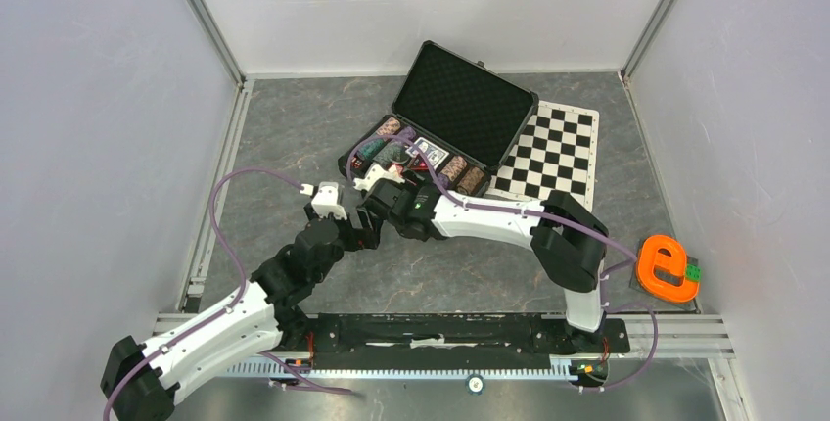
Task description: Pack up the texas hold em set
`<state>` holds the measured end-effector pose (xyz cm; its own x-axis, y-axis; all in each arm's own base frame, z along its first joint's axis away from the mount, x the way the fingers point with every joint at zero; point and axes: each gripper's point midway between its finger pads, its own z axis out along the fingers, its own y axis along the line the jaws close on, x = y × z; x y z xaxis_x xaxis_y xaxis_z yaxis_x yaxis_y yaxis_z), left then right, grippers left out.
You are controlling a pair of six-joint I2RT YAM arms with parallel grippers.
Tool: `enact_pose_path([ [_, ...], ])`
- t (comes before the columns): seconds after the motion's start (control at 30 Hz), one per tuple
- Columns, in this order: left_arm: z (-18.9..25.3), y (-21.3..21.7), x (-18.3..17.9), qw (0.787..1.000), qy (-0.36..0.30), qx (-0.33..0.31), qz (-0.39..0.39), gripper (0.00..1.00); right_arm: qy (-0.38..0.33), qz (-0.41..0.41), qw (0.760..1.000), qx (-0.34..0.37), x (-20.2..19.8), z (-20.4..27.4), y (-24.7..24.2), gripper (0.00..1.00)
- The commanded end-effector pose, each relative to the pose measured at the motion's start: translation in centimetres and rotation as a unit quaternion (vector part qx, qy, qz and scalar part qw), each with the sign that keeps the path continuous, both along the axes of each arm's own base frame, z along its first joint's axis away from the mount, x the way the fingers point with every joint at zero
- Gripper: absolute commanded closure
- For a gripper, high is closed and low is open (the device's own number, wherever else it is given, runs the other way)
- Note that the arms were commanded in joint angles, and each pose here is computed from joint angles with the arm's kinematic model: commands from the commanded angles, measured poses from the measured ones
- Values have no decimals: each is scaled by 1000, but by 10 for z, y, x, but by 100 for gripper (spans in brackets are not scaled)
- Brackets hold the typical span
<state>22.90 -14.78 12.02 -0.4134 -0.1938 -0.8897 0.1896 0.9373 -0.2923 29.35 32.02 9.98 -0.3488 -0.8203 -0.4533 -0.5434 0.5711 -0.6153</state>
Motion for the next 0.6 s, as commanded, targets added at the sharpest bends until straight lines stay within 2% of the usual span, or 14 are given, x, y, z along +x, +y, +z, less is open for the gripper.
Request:
enact_pose_path([
  [0.0,13,-3,6,1000,-25,-9,-4,0,-23,-22,999,-8,8,17,-4,29],
  [0.3,12,-5,6,1000,-20,-7,-6,0,-6,-35,999,-34,12,5,-13,27],
  [0.4,11,1,7,1000,-18,-5,10,0,-11,-45,999,-18,12,11,-12,28],
  [0.57,11,32,10,996,-16,5,91,0,14,-19,999,44,6,20,9,27],
])
